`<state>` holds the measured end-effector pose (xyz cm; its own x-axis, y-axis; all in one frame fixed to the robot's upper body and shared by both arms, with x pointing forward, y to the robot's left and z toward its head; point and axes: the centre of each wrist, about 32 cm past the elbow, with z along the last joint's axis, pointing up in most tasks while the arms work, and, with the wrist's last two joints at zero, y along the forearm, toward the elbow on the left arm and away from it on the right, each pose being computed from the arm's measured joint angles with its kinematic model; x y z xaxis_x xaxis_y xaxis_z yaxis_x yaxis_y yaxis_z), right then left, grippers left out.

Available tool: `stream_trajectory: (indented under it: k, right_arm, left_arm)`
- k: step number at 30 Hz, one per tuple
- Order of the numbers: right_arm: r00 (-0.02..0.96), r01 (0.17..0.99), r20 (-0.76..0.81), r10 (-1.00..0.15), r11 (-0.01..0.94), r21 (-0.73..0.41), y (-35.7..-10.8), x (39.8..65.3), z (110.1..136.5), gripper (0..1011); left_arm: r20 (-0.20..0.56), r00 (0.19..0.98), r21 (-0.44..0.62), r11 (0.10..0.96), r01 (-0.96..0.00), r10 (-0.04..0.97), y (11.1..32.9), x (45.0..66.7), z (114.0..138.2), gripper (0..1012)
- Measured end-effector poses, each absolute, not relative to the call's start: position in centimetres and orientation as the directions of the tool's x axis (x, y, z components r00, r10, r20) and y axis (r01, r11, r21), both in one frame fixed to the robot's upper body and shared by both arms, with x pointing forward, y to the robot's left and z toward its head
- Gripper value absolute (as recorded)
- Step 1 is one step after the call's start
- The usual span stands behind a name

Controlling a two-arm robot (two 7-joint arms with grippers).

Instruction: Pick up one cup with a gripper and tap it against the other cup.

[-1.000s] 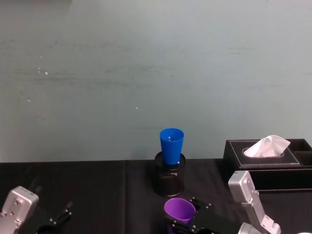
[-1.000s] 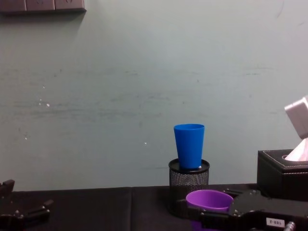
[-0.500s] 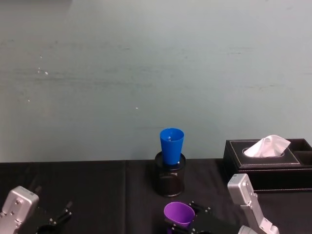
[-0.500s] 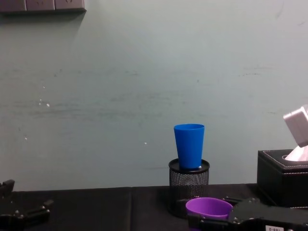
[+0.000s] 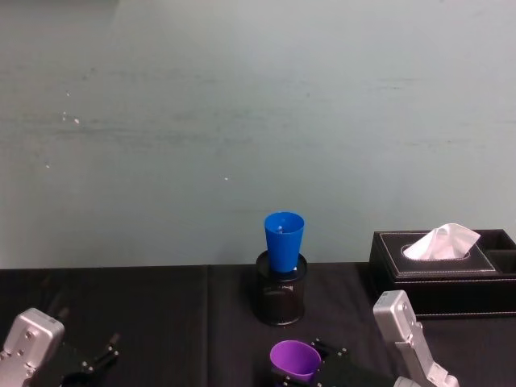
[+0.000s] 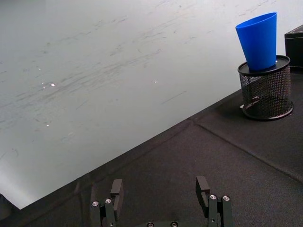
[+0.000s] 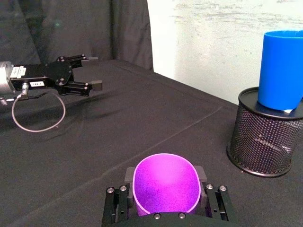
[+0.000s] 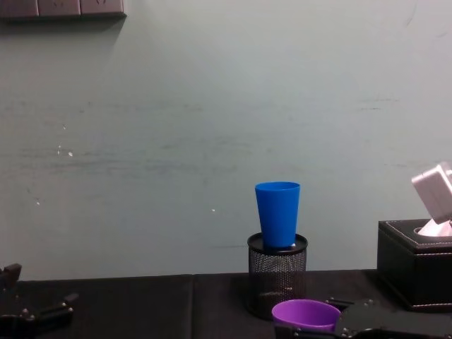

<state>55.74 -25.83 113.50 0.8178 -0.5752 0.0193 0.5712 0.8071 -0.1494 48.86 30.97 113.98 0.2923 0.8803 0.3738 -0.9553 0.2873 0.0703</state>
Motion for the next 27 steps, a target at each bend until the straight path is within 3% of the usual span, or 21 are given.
stream_trajectory:
  k: [12,22,27]
  right_arm:
    - [0.818,0.570,0.016,-0.575,0.807,-0.154,-25.86,55.76,113.50,749]
    - [0.818,0.570,0.017,-0.575,0.807,-0.154,-25.85,55.75,113.50,992]
    - [0.818,0.570,0.018,-0.575,0.807,-0.153,-25.84,55.75,113.51,1002]
  left_arm:
    - [0.374,0.292,0.070,0.287,-0.955,0.880,30.97,48.86,113.98,1000]
    - [0.374,0.292,0.070,0.287,-0.955,0.880,30.97,48.86,113.98,1000]
    - [0.374,0.292,0.070,0.287,-0.955,0.880,30.97,48.86,113.98,1000]
